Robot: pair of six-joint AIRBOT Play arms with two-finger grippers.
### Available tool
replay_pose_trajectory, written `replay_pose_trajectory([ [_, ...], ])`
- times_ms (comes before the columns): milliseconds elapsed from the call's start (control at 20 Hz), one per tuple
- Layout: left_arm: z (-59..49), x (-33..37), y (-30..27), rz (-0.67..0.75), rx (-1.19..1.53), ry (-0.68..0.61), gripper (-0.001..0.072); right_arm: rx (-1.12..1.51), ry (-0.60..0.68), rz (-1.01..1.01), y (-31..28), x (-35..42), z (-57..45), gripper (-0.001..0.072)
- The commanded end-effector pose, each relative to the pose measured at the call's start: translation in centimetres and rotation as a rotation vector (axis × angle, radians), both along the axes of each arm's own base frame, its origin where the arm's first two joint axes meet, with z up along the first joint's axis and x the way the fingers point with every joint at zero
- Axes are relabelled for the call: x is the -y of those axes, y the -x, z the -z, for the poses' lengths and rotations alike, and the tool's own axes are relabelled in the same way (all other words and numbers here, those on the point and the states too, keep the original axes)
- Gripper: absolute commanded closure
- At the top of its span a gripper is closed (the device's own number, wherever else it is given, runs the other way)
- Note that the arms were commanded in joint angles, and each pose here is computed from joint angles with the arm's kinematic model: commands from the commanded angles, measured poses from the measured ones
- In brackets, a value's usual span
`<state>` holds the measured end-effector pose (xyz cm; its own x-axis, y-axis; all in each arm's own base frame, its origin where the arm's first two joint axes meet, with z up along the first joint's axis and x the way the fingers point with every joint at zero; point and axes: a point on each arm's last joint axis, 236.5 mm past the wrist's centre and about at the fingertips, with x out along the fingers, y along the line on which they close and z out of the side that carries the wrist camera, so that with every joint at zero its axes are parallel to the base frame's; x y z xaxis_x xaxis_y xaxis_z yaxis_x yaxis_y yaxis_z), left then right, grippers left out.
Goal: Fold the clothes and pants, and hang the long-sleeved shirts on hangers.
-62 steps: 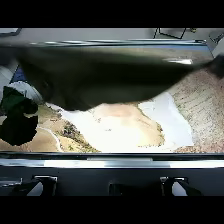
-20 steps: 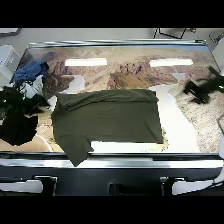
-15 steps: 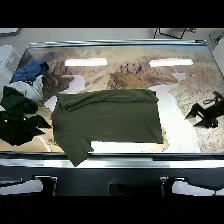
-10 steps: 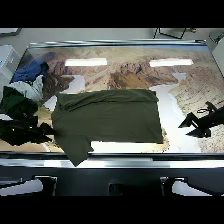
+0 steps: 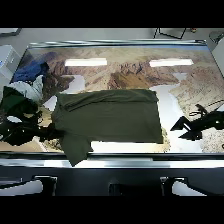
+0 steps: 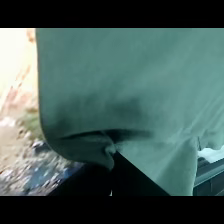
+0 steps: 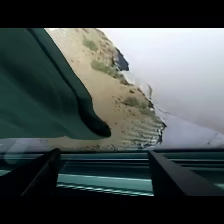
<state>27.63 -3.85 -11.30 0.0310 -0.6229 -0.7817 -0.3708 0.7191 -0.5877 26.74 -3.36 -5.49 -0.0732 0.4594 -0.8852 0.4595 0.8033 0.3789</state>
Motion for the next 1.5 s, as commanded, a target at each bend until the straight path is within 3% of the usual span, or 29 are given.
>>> replay_pose_trajectory([
  [0, -0.6, 0.6, -0.4, -0.005, 0.02, 0.014, 0.0687, -0.009, 0.019, -0.038, 0.9, -1.8, 3.0, 0.0065],
  [200, -1.3, 0.5, -0.6, -0.002, 0.045, 0.006, 0.0687, -0.011, -0.114, -0.003, 0.8, -4.7, 4.5, 0.0068],
  [450, -2.3, 0.5, -0.8, 0.002, 0.071, 0.0, 0.0687, -0.029, -0.164, -0.007, 0.6, -6.7, 5.3, 0.0112],
  [500, -2.4, 0.6, -0.8, 0.001, 0.073, 0.0, 0.0687, -0.039, -0.156, -0.034, 0.7, -7.6, 5.5, 0.0197],
  [550, -2.6, 0.7, -0.7, 0.003, 0.074, 0.005, 0.0687, -0.043, -0.141, -0.066, 0.8, -8.2, 5.6, 0.0351],
  [600, -2.9, 0.7, -0.7, 0.008, 0.077, 0.009, 0.0687, -0.05, -0.141, -0.096, 1.0, -8.8, 5.4, 0.0619],
  [650, -3.6, 0.7, -1.0, 0.017, 0.09, 0.011, 0.0687, -0.048, -0.151, -0.12, 0.8, -9.1, 4.5, 0.0675],
  [800, -9.7, 0.2, -5.1, 0.022, 0.273, 0.0, 0.0688, 0.161, -0.1, -0.18, -3.3, -7.9, -1.7, 0.0676],
  [1000, -36.8, -0.6, -13.2, -0.036, 1.056, -0.131, 0.0688, 0.955, 0.241, -0.142, -13.5, -4.0, -26.1, 0.0676],
  [1100, -53.1, -0.9, -10.0, -0.064, 1.488, -0.345, 0.0687, 1.386, 0.462, -0.073, -11.3, -2.7, -42.5, 0.0676],
  [1200, -62.3, 0.7, -3.4, -0.057, 1.724, -0.488, 0.0687, 1.649, 0.652, -0.025, -4.6, -2.4, -52.7, 0.0676],
  [1450, -69.4, 4.0, 8.2, -0.173, 1.957, -0.516, 0.0688, 1.793, 0.831, 0.103, 6.4, -2.0, -58.1, 0.0676],
])
